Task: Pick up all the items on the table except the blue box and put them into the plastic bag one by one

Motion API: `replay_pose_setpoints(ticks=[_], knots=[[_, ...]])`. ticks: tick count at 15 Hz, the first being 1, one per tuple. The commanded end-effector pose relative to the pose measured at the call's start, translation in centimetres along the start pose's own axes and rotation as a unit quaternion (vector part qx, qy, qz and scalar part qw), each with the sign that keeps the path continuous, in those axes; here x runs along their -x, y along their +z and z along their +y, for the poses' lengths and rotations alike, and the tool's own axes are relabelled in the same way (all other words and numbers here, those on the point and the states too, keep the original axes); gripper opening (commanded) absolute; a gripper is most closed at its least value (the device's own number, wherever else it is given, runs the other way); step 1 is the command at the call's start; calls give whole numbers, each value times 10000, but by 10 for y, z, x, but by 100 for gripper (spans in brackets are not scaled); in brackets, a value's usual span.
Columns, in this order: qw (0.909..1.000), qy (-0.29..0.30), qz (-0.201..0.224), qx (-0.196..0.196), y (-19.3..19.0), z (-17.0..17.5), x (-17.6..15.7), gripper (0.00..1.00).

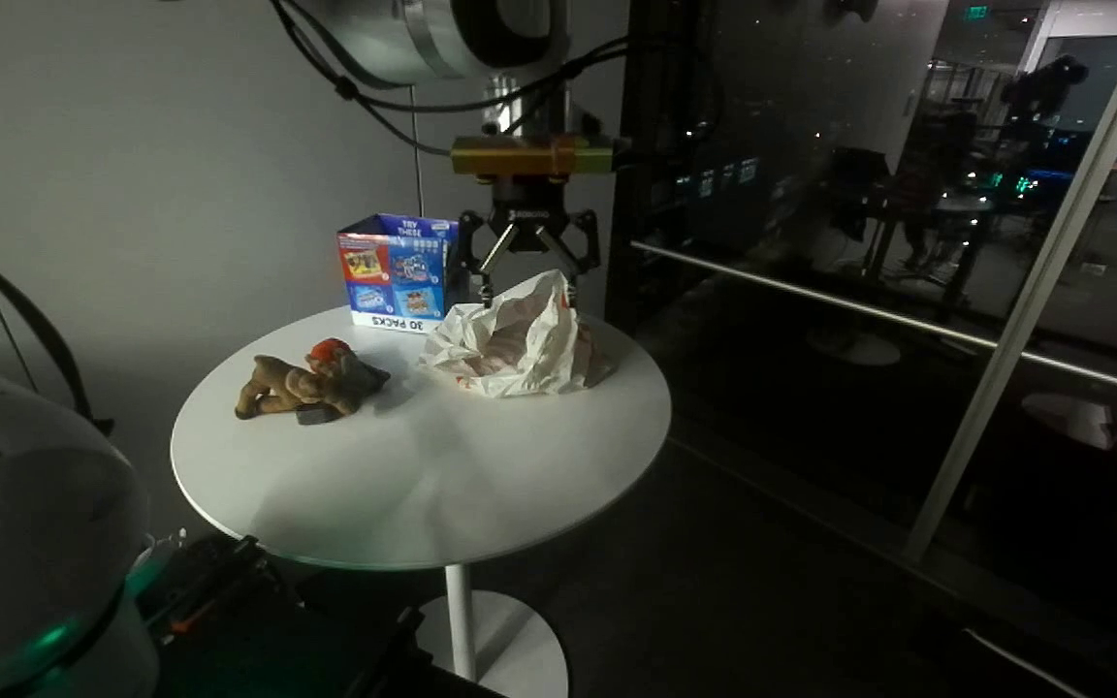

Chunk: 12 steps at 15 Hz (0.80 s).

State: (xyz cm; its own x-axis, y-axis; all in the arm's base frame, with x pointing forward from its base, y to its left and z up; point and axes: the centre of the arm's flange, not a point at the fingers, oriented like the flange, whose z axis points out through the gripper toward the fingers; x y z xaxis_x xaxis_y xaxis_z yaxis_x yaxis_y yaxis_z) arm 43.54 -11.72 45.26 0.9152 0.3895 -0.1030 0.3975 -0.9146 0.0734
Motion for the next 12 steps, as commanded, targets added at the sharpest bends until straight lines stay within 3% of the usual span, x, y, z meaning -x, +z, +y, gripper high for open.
replay_pose_setpoints(ticks=[1,5,8,10,12], knots=[[9959,-908,19,-30,40,-62,-73,100],[9852,-1700,9,-223,83,-158,-137,100],[9865,-1621,199,-100,99,-213,-167,100],[9888,-1474,136,-170,104,-240,-179,100],[9888,-1492,80,2,110,-260,-190,100]])
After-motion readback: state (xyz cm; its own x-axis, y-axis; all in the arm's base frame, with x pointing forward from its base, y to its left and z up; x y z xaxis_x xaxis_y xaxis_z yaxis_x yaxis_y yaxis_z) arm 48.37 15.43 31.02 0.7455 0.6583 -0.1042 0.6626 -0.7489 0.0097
